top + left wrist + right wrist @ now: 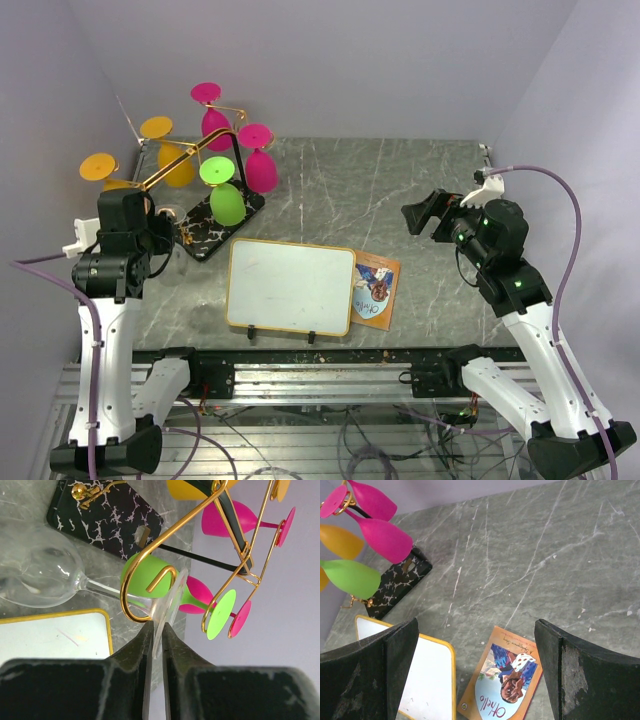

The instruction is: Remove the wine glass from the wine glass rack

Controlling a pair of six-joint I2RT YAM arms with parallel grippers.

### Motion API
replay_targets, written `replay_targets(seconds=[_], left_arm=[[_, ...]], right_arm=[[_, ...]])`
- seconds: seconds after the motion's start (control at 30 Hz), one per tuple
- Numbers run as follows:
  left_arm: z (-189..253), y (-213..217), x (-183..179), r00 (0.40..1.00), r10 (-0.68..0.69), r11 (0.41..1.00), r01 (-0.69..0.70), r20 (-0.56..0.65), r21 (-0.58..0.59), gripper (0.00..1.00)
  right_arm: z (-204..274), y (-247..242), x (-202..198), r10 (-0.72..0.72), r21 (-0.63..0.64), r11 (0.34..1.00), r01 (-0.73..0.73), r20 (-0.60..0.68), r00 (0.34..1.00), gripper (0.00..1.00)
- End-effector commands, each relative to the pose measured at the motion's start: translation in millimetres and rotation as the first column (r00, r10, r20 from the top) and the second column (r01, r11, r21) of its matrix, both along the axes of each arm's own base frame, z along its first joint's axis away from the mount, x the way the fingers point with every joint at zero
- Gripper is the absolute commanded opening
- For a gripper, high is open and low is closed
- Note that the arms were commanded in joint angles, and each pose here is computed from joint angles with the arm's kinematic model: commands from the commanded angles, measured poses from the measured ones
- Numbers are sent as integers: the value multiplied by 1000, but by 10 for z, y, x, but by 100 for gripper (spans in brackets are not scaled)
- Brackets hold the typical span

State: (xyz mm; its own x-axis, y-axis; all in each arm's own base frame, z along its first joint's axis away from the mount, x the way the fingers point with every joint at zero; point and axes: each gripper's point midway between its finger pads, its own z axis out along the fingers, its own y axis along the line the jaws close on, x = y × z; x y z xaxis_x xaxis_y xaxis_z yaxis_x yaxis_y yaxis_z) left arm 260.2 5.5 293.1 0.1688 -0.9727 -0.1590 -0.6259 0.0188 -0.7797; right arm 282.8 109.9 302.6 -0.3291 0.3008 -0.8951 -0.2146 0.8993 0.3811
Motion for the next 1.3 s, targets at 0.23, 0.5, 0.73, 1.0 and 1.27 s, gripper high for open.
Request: replay_targets(seconds=[0.23,0.5,0.73,1.0,1.27], left_arm=[[157,-31,59,998,-10,1000,11,57,-24,15],[269,-4,18,996,17,999,-14,87,-32,7],[383,14,-24,990,37,999,-32,136,-41,7],[460,20,-17,980,49,998,-40,191,-51,7],[560,109,-93,977,84,996,-82,196,-21,7]], right_arm=[[-6,6,-29,0,10,1000,0,0,1000,100],[11,6,-30,0,8,1000,-1,3,1000,100],[-15,8,-26,1,7,1000,-1,-3,1000,100],[-23,17,-24,5,7,1000,-5,-6,1000,100],[-22,21,-24,7,8,1000,-7,-7,1000,100]])
